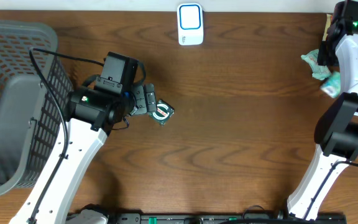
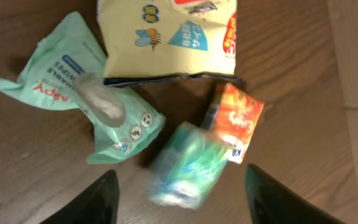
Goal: Scan the item barcode
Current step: 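Carry the tissue pack right and drop it beside the other items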
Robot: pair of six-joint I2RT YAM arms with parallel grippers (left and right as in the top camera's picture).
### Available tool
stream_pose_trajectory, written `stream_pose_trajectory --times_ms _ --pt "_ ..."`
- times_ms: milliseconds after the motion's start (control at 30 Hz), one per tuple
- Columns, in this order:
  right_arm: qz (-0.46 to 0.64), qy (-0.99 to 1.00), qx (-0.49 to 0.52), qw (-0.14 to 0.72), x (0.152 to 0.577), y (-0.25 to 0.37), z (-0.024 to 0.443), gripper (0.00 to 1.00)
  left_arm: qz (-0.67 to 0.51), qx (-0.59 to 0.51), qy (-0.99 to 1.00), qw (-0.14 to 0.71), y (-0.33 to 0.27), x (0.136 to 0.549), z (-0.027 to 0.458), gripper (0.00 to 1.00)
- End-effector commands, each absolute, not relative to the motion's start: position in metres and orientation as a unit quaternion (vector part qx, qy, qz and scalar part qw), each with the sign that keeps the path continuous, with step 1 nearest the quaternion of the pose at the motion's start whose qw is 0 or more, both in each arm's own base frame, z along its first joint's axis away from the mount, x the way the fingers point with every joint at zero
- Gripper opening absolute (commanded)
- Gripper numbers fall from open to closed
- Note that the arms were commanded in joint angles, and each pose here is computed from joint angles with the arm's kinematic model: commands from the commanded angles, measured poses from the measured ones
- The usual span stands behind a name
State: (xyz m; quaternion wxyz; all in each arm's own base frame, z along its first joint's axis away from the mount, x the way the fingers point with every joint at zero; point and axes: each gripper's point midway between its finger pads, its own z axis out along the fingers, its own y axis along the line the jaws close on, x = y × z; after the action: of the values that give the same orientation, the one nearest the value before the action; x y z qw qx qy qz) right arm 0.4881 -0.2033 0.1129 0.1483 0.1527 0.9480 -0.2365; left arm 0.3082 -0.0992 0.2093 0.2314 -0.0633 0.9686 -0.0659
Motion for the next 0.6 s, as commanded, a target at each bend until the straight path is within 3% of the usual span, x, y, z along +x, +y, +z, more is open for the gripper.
stream_pose_trajectory --times_ms 0,167,333,567 --pt "-0.212 0.952 0.157 0.155 0.493 -0.192 0.109 0.62 -0.064 -0.063 0.966 0.241 -0.098 0.31 0.216 0.98" --pt "-0.031 0.975 0.12 0.184 0.516 -0.128 0.097 0.63 -0.064 -0.063 0.966 0.241 -0.098 0.31 0.216 0.98" --pt "0.233 0.949 0.052 0.204 0.529 -0.022 0.118 0.64 -0.064 -0.063 0.966 0.241 -0.098 0.31 0.216 0.98" --pt "0.358 0.921 -0.005 0.153 0.508 0.068 0.136 0.69 -0.064 -0.063 0.966 0.241 -0.098 0.31 0.216 0.98"
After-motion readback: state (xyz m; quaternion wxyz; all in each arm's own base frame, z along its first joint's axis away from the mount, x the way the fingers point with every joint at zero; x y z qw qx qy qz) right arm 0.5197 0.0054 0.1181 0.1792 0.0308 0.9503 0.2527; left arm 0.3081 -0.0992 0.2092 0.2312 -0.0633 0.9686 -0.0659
